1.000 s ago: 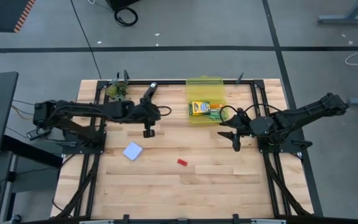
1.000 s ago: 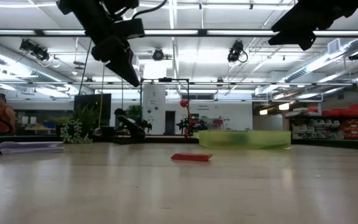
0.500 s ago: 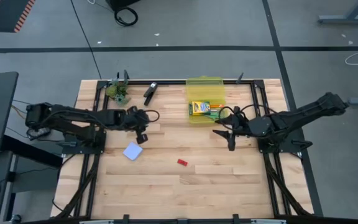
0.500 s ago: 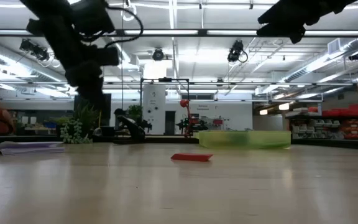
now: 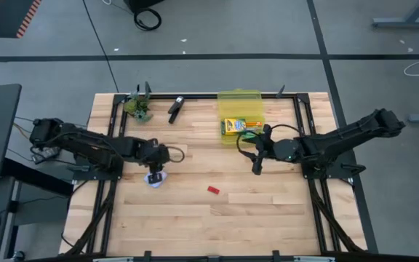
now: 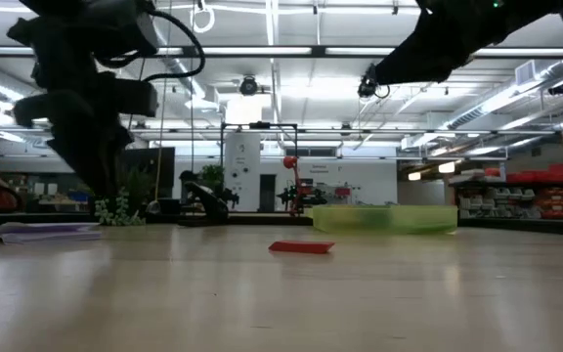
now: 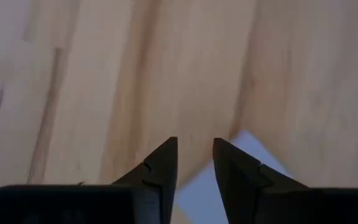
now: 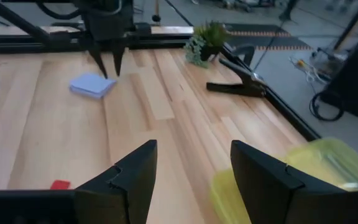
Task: Pack school essentials
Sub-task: Put the blue sticky notes into the yellow supply box
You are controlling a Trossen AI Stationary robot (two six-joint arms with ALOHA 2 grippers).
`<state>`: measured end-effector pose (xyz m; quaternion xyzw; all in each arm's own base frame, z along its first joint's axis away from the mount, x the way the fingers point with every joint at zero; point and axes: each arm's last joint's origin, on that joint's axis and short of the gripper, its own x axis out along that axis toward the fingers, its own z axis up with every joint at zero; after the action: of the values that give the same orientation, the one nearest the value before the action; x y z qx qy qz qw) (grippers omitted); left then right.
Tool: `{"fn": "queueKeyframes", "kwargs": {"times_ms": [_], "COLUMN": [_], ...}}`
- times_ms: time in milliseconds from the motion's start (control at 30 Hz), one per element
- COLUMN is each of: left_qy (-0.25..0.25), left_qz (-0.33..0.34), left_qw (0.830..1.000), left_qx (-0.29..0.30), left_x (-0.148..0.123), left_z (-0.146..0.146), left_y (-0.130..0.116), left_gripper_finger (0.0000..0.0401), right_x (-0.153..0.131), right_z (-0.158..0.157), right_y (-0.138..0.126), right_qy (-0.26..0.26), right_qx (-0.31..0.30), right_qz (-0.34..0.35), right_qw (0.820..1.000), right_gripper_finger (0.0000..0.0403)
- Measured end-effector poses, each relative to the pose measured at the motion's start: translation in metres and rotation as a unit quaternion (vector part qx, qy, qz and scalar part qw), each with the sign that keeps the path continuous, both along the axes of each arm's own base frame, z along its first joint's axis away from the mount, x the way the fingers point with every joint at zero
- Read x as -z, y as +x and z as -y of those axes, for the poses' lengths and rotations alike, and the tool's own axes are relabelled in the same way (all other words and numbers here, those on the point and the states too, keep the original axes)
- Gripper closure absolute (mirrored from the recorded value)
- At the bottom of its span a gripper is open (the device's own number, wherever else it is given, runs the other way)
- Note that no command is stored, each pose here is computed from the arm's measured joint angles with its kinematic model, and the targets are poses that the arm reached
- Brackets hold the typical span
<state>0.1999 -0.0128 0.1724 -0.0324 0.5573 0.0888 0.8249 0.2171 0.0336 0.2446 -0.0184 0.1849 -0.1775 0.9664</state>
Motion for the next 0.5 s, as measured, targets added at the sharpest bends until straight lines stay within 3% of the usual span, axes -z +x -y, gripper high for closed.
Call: {"fn": "queueKeyframes", "kwargs": {"times_ms": [200, 333, 500], "left_qy": [0.024, 0.051, 0.092], "left_qz": [-0.026, -0.035, -0.043], "left_qw": [0.994, 0.978, 0.97], "left_qx": [0.108, 0.2, 0.221], "left_x": [-0.001, -0.006, -0.01], "left_z": [0.021, 0.032, 0.037], "left_y": [-0.006, -0.006, -0.008], "left_gripper_finger": [0.0226, 0.0168, 0.0096], "right_x": [0.002, 0.008, 0.016], "right_z": [0.005, 0.01, 0.02], "right_y": [0.016, 0.026, 0.035], "right_qy": [-0.009, -0.013, -0.018], "right_qx": [-0.046, -0.068, -0.079], "right_qz": [0.018, 0.015, 0.004], "right_qw": [0.999, 0.997, 0.997], "right_gripper_finger": [0.0191, 0.0191, 0.0191]}}
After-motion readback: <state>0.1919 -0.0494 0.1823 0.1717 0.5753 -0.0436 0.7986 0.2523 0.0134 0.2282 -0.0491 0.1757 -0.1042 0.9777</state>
